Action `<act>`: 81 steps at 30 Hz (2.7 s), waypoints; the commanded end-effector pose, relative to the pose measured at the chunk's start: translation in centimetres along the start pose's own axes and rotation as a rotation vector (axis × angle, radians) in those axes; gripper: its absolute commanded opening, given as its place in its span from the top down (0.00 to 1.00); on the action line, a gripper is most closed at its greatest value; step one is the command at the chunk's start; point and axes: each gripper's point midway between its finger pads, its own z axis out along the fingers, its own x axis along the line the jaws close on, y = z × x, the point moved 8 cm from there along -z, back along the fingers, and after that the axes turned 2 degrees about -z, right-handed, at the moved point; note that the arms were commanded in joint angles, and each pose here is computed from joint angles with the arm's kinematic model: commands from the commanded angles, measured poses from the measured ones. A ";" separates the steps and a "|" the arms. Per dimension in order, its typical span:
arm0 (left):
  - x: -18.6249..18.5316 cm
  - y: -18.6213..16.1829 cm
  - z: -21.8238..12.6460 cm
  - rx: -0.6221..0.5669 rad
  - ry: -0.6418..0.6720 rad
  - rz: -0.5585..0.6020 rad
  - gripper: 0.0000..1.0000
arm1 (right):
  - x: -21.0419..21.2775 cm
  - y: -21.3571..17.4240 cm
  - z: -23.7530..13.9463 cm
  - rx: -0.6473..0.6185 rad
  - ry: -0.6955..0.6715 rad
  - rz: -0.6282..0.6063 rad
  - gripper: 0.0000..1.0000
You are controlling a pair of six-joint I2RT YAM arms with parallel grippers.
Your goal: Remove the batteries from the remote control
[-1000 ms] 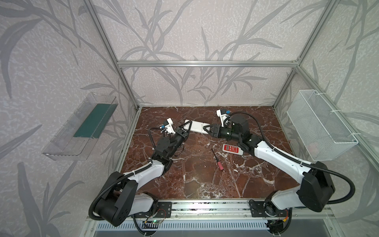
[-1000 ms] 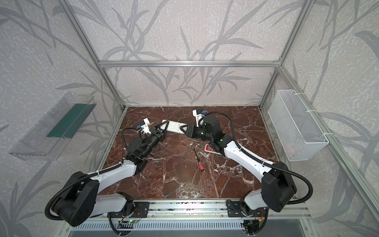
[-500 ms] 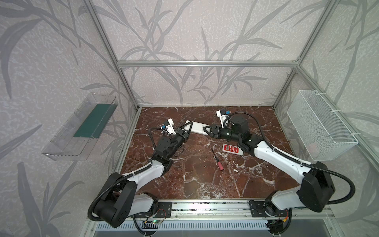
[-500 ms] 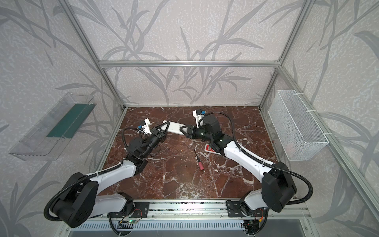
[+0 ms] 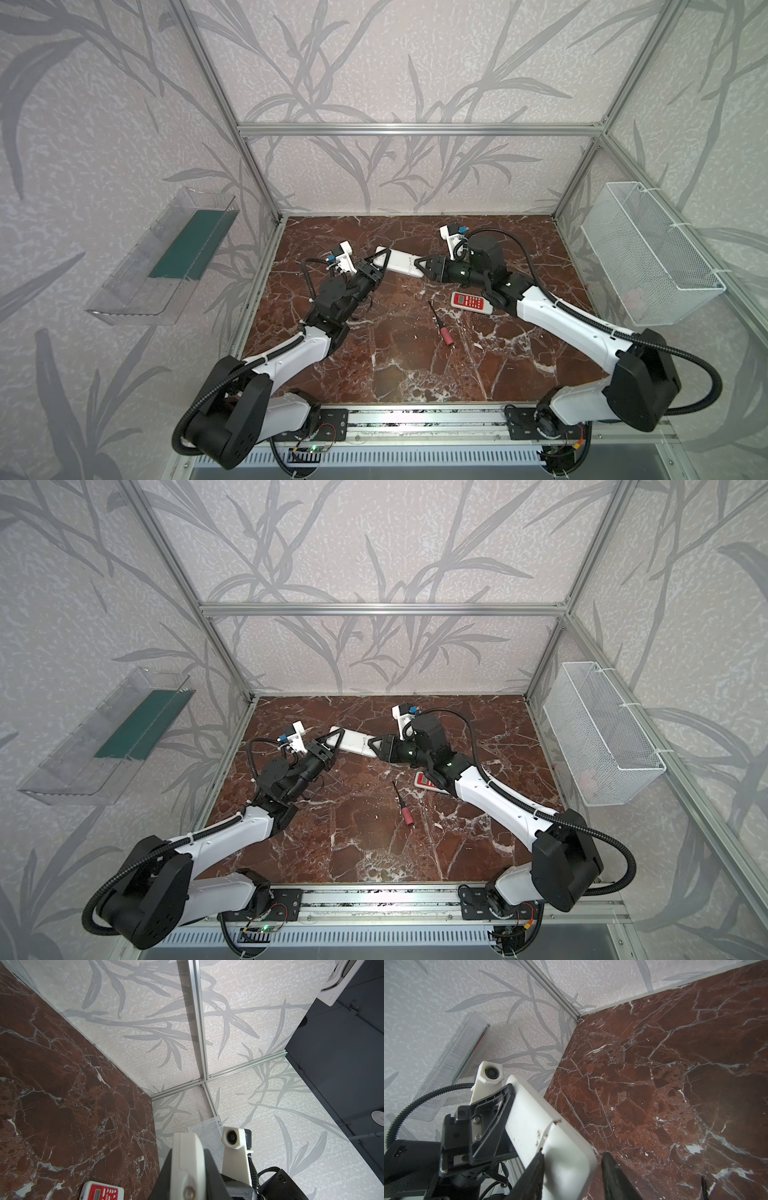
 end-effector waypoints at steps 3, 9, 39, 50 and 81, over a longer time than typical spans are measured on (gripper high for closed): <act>-2.5 0.5 0.2 -0.024 -0.103 0.012 1.00 | 0.2 -0.2 0.4 0.006 0.043 0.010 0.59; -2.5 0.7 0.1 -0.038 -0.100 0.016 1.00 | -0.3 -0.5 0.0 0.001 0.005 0.010 0.70; -3.0 0.9 0.3 -0.057 -0.131 -0.009 1.00 | 0.0 -1.0 0.8 0.022 0.104 0.025 1.00; -2.9 0.9 0.2 -0.060 -0.127 -0.008 1.00 | 0.4 -0.5 1.7 0.033 0.152 0.027 1.00; 2.2 1.5 -0.9 -0.083 0.156 0.126 1.00 | -0.9 1.3 -2.5 -0.029 0.012 -0.063 1.00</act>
